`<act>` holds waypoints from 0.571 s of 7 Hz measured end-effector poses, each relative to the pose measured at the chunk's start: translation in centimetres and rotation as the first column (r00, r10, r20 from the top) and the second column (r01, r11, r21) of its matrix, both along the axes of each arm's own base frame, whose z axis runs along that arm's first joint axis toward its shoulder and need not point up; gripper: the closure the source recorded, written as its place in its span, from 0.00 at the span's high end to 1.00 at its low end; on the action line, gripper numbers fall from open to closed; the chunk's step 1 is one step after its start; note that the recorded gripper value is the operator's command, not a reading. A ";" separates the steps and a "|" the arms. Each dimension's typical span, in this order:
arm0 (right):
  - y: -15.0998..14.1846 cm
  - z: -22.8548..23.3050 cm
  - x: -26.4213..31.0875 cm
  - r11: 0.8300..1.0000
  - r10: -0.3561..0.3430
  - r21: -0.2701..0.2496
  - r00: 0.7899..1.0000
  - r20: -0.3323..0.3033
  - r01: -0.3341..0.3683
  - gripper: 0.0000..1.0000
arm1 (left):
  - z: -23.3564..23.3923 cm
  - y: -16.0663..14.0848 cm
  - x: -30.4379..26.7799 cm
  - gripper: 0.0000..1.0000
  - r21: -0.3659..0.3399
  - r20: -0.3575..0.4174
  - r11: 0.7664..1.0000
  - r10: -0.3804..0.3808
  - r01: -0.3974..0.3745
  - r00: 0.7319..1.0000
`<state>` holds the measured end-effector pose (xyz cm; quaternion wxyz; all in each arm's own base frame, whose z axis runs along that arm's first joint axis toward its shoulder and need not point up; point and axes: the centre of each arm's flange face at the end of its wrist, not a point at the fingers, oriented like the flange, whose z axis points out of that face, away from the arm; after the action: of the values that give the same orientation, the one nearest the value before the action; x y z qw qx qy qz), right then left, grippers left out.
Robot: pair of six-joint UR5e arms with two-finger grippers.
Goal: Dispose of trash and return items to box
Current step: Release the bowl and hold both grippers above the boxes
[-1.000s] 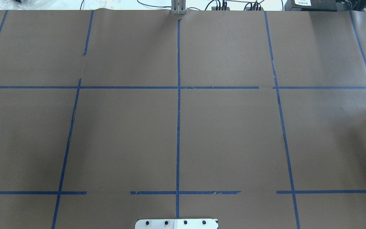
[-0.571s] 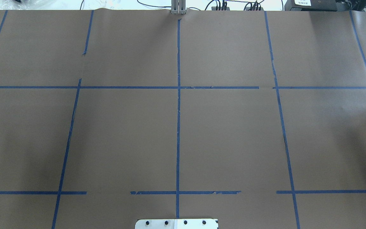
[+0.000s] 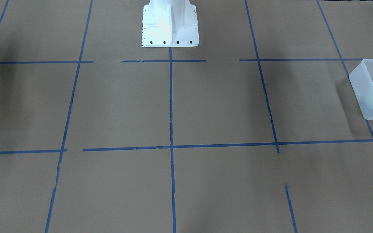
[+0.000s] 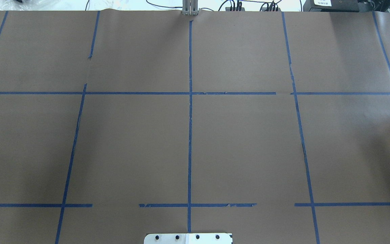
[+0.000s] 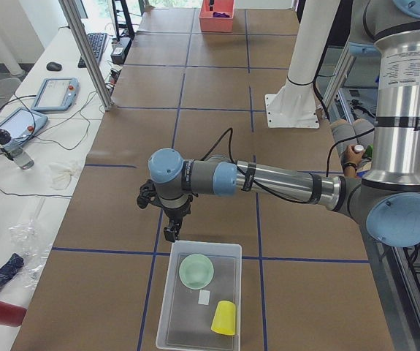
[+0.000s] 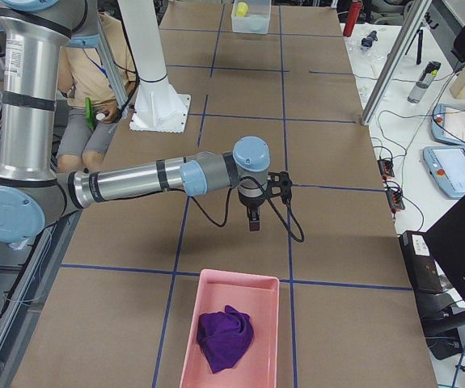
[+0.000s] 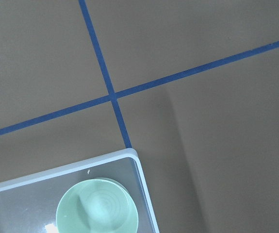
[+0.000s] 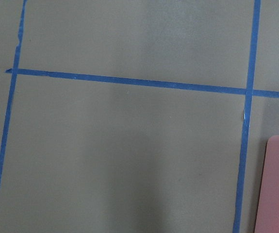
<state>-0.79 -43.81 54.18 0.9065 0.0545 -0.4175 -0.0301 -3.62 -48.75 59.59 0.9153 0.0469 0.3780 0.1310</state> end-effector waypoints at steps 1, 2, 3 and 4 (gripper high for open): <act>0.2 0.4 0.0 1.000 0.000 -0.004 1.000 -0.001 0.000 1.00 | -0.1 0.0 -0.1 1.00 0.003 -0.002 1.000 -0.001 0.001 1.000; 0.4 0.6 0.1 1.000 -0.001 -0.007 1.000 -0.001 0.001 1.00 | -0.3 0.0 -0.1 1.00 0.006 -0.002 1.000 -0.002 0.002 1.000; 0.5 0.7 0.1 1.000 -0.001 -0.011 1.000 0.000 0.001 1.00 | -0.3 -0.1 -0.1 1.00 0.006 -0.003 1.000 -0.003 0.003 1.000; 0.6 0.8 0.1 1.000 -0.002 -0.012 1.000 0.001 0.002 1.00 | -0.3 -0.3 -0.1 1.00 0.007 -0.004 1.000 -0.003 0.003 1.000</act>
<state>-0.72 -43.24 54.95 0.9065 0.0485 -0.4184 -0.0283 -3.70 -49.03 59.28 0.9146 0.0508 0.3792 0.1310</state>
